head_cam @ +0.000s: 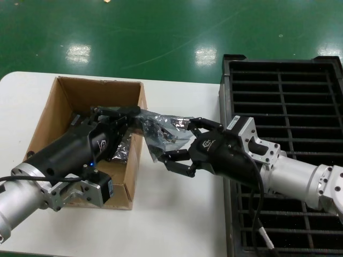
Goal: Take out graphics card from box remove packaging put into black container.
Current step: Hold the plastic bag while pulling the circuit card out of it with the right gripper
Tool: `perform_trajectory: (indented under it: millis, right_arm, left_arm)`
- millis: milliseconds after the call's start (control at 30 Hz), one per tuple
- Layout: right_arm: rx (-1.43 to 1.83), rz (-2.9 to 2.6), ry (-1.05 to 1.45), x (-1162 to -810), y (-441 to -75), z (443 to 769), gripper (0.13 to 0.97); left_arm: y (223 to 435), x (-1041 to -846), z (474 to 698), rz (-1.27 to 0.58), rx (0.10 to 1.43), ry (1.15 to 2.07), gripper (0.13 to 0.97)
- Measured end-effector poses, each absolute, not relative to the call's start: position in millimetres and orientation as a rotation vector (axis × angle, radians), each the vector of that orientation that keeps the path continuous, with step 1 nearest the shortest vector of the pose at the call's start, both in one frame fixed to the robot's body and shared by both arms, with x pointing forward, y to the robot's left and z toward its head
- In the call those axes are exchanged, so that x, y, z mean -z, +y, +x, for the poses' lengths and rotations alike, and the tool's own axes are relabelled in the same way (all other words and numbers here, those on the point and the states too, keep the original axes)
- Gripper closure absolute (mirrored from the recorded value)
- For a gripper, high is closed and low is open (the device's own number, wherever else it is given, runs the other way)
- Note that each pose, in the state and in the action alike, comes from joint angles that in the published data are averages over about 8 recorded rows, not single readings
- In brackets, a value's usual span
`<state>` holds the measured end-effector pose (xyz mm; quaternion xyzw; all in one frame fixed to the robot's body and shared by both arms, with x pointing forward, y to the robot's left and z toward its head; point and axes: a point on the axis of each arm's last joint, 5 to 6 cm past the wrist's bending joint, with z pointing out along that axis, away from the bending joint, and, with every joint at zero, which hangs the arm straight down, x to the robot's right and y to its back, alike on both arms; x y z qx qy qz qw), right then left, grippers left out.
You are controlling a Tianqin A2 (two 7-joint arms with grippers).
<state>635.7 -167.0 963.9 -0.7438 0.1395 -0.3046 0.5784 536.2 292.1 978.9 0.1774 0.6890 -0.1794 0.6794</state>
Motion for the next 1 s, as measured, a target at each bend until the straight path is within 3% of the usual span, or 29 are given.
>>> perform_trajectory:
  millis: [233, 367, 633, 1000]
  right_arm:
    - [0.678, -1.732, 0.341, -966.1, -167.5, 639.3, 0.651]
    - [0.662, -1.729, 0.348, -965.9, -164.2, 641.8, 0.651]
    - [0.649, -1.733, 0.354, -962.0, -156.0, 647.8, 0.821]
    - [0.639, -1.728, 0.369, -959.9, -152.6, 651.5, 0.919]
  left_arm:
    - [292.1, -978.9, 536.2, 0.398, 0.403, 1.547, 0.957]
    - [292.1, -978.9, 536.2, 0.398, 0.403, 1.547, 0.957]
    - [292.1, -978.9, 536.2, 0.398, 0.403, 1.547, 0.957]
    - [292.1, -978.9, 536.2, 0.398, 0.403, 1.547, 0.957]
